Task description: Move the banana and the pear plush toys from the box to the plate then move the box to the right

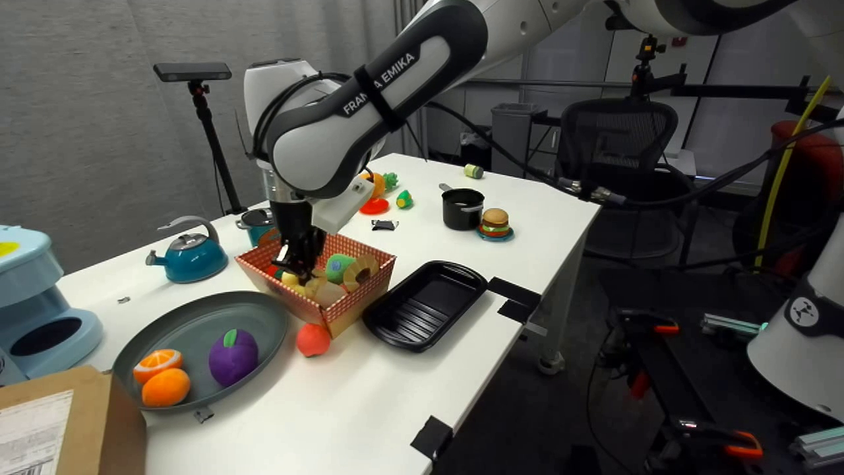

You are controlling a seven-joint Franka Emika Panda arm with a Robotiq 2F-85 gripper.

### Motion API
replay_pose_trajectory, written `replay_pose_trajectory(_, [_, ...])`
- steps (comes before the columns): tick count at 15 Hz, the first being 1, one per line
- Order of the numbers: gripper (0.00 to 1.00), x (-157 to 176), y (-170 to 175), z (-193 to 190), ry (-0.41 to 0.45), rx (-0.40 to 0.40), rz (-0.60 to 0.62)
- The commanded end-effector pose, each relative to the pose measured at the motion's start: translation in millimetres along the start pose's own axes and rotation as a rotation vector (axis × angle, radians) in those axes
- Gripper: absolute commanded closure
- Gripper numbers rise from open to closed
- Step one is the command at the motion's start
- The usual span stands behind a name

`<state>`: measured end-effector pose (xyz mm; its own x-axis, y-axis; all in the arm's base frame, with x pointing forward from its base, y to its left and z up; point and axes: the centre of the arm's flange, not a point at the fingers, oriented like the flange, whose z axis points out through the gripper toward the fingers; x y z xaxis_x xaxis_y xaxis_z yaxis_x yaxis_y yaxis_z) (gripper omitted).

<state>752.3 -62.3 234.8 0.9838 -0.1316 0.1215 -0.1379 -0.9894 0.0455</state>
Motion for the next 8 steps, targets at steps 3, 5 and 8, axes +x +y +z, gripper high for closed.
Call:
replay_pose_trajectory(3, [0.98,-24,-12,-62,0.076,0.026,-0.006])
replay_pose_trajectory(5, [0.98,-27,-26,-87,0.122,0.037,-0.027])
replay_pose_trajectory(8, [0.98,-28,-55,-115,0.180,0.051,-0.070])
